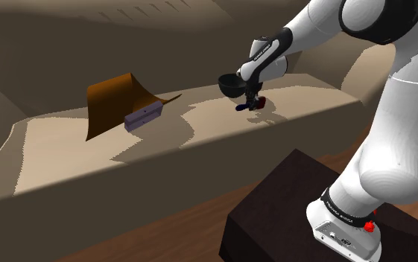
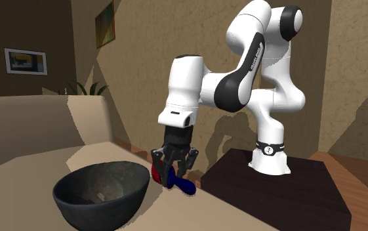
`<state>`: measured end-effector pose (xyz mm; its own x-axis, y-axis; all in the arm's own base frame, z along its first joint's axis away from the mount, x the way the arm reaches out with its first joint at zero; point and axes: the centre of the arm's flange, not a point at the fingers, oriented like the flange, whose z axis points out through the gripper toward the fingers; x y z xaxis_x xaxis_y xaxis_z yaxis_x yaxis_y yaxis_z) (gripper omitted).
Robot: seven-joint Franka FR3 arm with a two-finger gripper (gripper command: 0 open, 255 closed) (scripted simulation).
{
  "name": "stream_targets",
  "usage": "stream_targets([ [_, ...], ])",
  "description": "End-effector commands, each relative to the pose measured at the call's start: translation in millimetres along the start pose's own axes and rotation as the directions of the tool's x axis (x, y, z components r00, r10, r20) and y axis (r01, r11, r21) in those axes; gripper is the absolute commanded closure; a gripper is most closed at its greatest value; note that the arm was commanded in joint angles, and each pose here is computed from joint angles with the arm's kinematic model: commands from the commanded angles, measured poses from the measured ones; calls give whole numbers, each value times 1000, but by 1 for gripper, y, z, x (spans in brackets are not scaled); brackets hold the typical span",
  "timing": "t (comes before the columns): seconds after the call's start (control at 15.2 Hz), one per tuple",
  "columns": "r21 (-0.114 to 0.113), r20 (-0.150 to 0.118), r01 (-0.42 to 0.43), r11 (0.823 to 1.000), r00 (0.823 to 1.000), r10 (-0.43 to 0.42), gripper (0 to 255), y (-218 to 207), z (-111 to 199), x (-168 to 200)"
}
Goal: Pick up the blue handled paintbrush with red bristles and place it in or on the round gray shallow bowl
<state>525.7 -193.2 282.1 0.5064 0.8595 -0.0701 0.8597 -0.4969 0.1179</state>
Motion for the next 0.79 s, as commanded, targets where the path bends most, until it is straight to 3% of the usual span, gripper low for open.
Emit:
stream_targets([
  [0.0, 0, 0, 0, 1000, 1000, 0, 255, 1, -8, -1],
  [0.73, 0, 0, 0, 1000, 1000, 0, 255, 8, -65, -5],
])
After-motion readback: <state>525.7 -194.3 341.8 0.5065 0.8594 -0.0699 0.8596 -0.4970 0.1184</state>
